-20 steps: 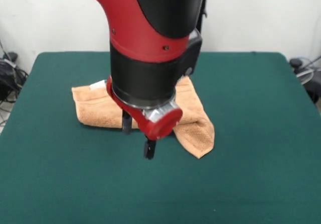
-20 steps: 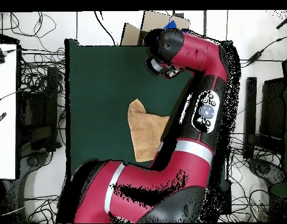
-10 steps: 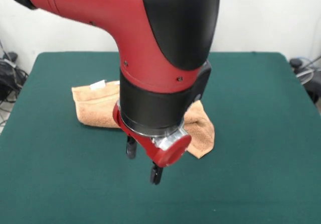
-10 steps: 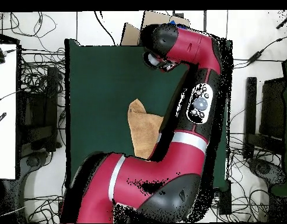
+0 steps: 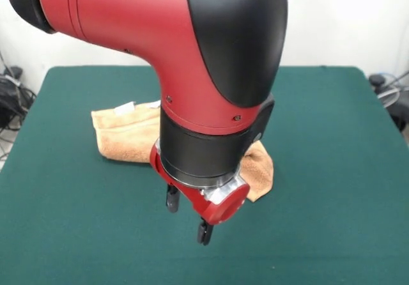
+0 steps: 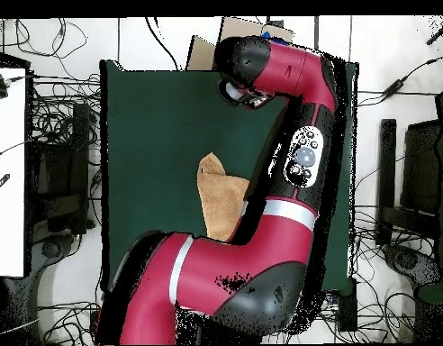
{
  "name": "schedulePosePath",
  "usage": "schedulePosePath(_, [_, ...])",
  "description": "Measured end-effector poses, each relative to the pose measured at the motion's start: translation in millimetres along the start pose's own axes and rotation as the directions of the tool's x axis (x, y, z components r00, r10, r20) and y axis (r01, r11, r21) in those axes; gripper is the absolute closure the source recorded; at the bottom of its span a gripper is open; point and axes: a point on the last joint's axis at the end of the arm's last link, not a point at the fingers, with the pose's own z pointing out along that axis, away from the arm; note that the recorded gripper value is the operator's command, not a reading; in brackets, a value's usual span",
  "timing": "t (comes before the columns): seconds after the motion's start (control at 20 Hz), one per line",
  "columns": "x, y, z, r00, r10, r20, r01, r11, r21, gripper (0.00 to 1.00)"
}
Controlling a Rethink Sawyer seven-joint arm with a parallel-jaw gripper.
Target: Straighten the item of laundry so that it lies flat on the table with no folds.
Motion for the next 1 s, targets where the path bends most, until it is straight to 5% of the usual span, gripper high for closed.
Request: schedulePosePath(1.0, [15.9,19.5,-33.8,0.995,-0.031,-0.095,0.033,0.999,0.028,0.00])
